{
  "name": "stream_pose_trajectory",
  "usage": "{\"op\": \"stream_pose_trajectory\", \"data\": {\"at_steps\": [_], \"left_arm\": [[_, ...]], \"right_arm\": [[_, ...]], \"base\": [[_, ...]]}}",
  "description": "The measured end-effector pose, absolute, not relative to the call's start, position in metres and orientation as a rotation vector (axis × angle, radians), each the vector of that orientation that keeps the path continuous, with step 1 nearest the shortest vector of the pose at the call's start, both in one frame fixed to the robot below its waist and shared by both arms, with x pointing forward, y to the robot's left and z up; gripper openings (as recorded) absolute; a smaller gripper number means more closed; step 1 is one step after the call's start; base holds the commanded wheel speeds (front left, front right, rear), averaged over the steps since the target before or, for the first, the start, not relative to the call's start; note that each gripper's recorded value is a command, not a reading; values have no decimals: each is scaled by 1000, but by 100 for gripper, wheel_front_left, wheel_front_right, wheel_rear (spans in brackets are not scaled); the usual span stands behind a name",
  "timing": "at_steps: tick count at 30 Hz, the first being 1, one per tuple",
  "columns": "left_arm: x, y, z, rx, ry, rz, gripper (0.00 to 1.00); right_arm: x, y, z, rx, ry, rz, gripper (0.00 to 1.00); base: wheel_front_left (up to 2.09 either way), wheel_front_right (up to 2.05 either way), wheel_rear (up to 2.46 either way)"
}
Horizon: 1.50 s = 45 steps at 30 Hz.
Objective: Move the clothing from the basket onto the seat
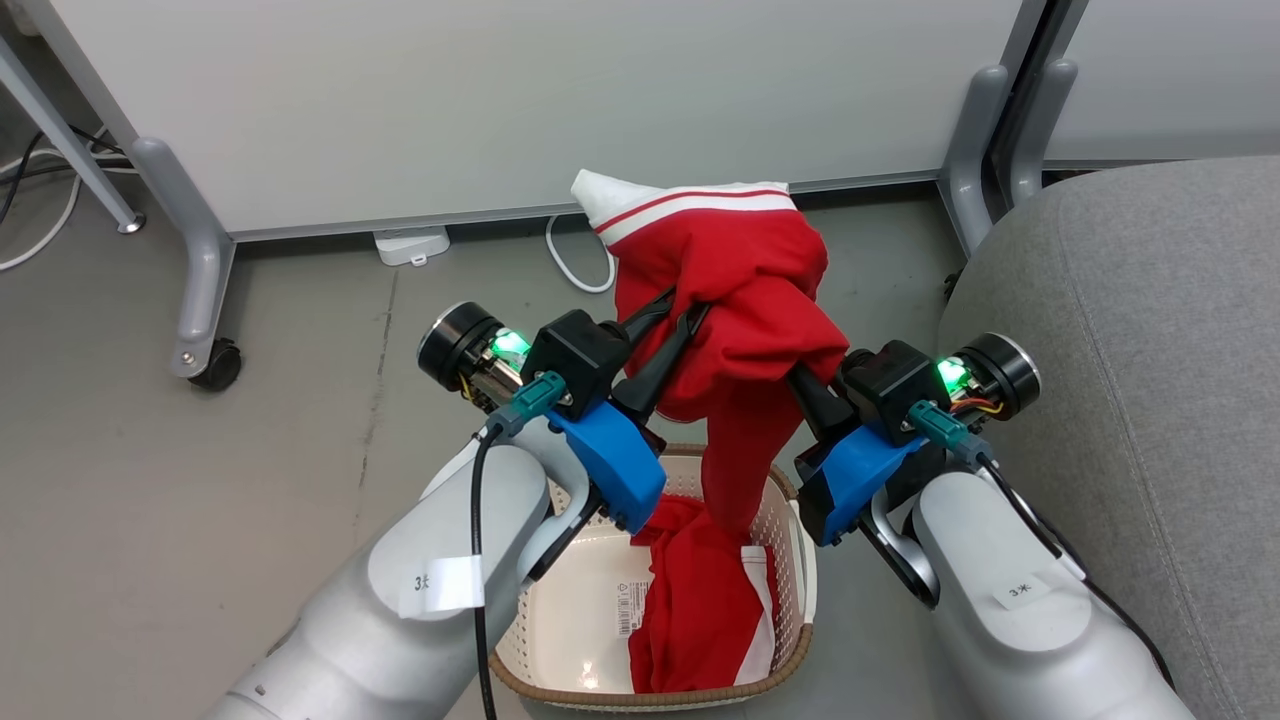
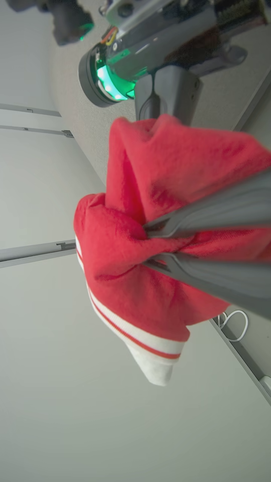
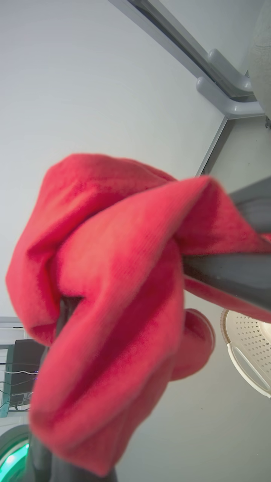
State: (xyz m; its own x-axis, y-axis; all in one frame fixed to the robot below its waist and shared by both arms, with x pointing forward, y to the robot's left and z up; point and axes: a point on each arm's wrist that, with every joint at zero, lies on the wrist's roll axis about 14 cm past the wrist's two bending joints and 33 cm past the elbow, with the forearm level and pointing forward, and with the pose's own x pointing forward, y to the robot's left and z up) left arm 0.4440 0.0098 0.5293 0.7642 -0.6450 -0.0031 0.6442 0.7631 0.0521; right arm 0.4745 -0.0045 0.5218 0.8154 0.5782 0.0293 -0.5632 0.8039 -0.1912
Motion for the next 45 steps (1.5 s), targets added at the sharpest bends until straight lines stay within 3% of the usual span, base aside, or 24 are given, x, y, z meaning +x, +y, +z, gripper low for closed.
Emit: {"op": "stream_pose_trajectory", "data": {"at_steps": [13, 14, 15, 29, 45], "left_arm": [[445, 10, 530, 51, -17, -700, 0], [446, 10, 530, 48, -19, -698, 81], [446, 10, 530, 46, -19, -697, 100], [451, 9, 530, 56, -26, -696, 100], [445, -30, 516, 16, -19, -792, 100]], "right_arm": [[476, -7, 524, -159, -91, 600, 0], [476, -8, 524, -156, -91, 599, 0], [476, -8, 525, -153, -91, 598, 0], [478, -18, 526, -138, -98, 567, 0], [476, -85, 537, -87, -124, 380, 0]], "base": [[0, 0, 0], [0, 0, 0], [0, 0, 0], [0, 0, 0], [0, 0, 0]]}}
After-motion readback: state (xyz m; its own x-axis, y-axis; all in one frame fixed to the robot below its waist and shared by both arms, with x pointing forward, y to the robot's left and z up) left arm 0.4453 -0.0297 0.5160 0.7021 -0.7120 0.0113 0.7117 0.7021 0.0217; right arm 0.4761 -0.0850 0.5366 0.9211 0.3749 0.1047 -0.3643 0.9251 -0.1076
